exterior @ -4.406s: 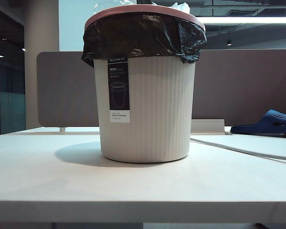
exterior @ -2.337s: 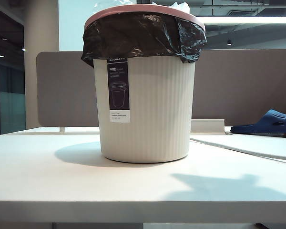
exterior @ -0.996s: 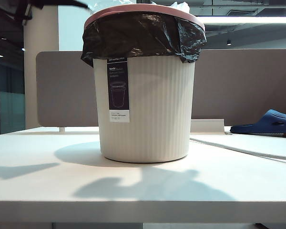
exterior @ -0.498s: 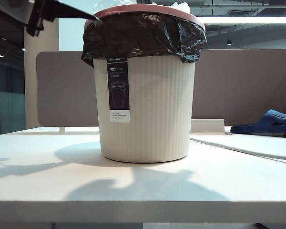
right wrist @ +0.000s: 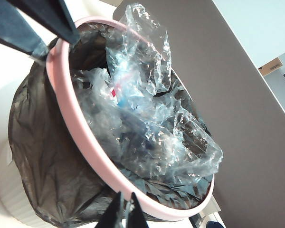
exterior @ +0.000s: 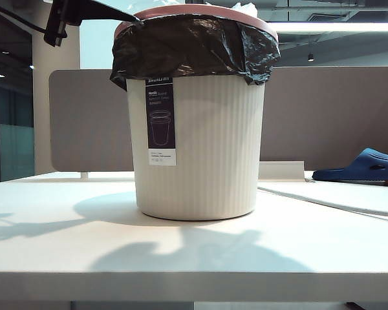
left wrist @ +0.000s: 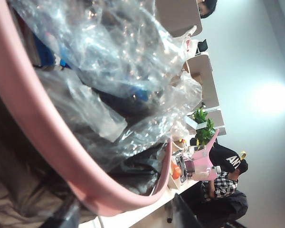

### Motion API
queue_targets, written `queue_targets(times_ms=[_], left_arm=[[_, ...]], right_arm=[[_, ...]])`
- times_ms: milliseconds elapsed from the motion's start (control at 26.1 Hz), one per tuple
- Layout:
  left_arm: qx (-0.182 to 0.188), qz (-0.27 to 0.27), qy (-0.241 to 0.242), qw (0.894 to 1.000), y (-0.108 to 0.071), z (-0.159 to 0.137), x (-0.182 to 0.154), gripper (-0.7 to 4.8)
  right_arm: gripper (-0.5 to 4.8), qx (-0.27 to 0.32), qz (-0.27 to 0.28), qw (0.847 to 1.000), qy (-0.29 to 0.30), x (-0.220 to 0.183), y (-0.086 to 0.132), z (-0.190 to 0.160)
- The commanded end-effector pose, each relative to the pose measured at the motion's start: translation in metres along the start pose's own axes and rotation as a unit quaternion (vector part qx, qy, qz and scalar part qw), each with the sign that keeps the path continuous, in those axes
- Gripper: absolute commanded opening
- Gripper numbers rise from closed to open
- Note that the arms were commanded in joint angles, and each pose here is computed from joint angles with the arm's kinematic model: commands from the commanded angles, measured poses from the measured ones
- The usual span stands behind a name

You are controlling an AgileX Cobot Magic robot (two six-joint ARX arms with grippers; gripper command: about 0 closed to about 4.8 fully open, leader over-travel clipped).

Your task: Open the ring lid of the trash can, pull out the black garbage bag inside, and place it on the table.

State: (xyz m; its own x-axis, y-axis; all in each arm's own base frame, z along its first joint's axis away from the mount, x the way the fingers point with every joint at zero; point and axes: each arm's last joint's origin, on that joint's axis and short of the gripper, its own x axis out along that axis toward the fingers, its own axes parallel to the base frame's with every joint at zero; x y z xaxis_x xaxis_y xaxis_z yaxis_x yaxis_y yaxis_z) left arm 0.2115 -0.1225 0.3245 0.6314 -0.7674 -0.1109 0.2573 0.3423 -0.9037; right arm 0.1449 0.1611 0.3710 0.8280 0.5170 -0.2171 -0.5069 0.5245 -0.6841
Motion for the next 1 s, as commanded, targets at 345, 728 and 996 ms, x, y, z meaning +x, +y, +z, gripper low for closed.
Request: queue_targets(times_ms=[345,728,996], left_arm=[[0.016,-0.039,-0.022,0.999,-0.009,0.004,-0.001,2.47],[0.022,-0.066,-0.051,0.996,-0.016,0.008,-0.002,2.47],[0.028,-0.083,-0.062,0.994,-0.020,0.010,-0.003,2.47]], right_arm=[[0.22,0.012,0.020,1.000,-0.012,0.006,0.003,0.002],[0.22,0.012,0.091,0.993,-0.071,0.005,0.007,0.006],[0.21,-0.051,0.130,0.983,-0.117,0.004,0.010,0.008]])
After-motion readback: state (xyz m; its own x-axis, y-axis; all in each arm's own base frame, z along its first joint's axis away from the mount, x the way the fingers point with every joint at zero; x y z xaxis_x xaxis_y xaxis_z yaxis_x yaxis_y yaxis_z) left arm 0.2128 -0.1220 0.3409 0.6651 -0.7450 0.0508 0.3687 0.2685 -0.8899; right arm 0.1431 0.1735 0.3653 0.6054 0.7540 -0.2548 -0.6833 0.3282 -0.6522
